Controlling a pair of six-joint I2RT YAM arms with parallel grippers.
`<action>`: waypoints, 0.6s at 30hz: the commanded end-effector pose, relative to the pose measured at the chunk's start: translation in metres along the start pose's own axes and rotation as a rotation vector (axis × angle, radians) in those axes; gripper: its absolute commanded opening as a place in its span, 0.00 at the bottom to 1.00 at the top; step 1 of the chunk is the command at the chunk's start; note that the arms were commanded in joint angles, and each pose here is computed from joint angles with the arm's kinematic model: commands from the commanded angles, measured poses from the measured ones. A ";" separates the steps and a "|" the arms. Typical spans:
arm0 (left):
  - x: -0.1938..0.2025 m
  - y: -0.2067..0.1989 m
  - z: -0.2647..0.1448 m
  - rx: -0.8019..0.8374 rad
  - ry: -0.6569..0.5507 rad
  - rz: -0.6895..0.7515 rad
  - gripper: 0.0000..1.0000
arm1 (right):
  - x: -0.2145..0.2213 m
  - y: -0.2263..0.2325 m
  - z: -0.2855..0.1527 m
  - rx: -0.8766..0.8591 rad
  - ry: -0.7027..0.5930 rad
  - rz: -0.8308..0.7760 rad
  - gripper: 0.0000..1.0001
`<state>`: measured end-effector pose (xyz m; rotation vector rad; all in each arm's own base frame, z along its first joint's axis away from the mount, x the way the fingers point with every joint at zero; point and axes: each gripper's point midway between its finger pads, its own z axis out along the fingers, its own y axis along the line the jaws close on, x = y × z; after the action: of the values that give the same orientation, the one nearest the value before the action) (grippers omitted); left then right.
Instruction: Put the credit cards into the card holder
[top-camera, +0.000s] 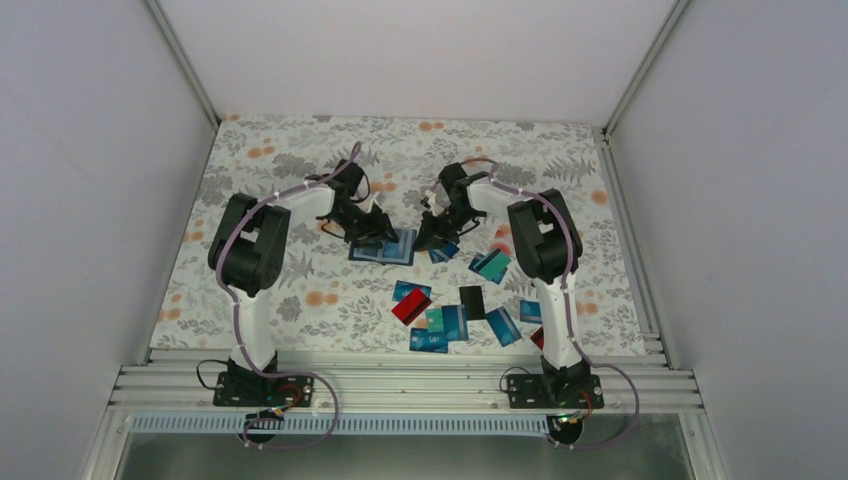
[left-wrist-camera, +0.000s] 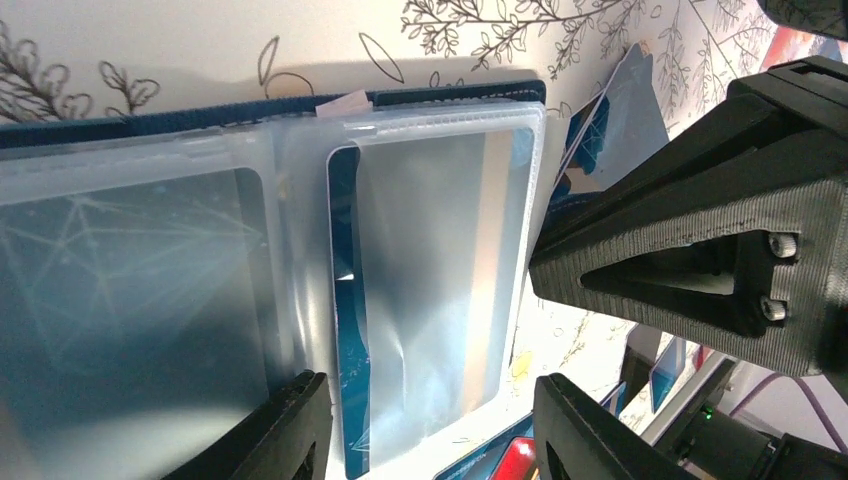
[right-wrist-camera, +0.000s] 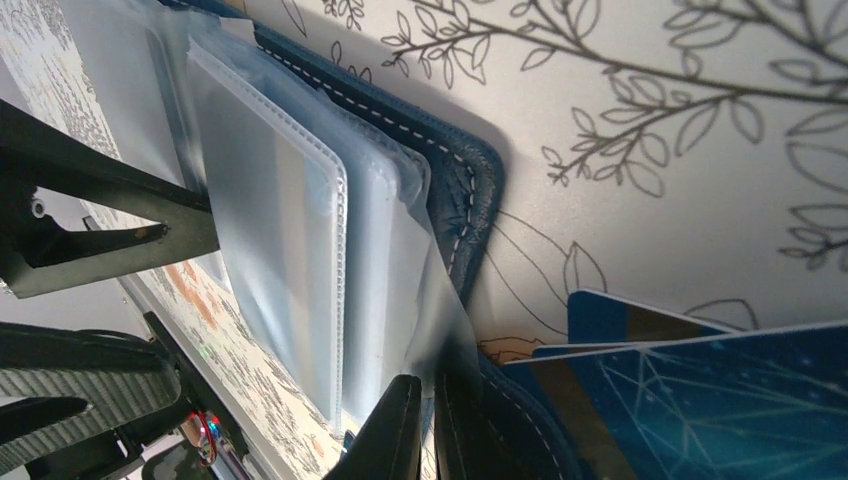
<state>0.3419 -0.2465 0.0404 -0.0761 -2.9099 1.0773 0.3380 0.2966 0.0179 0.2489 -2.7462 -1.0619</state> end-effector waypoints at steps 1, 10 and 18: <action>-0.003 -0.006 -0.012 -0.035 -0.015 0.024 0.52 | 0.000 -0.016 0.016 0.049 0.023 -0.002 0.04; -0.012 -0.008 0.012 -0.043 0.021 0.034 0.52 | -0.002 -0.014 0.017 0.037 0.023 -0.009 0.04; -0.016 -0.024 -0.001 -0.081 -0.016 0.074 0.50 | -0.011 -0.002 0.007 0.027 -0.004 -0.033 0.04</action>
<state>0.3542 -0.2646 0.0415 -0.1502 -2.9400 1.0100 0.3394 0.3004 0.0191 0.2673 -2.7331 -1.0820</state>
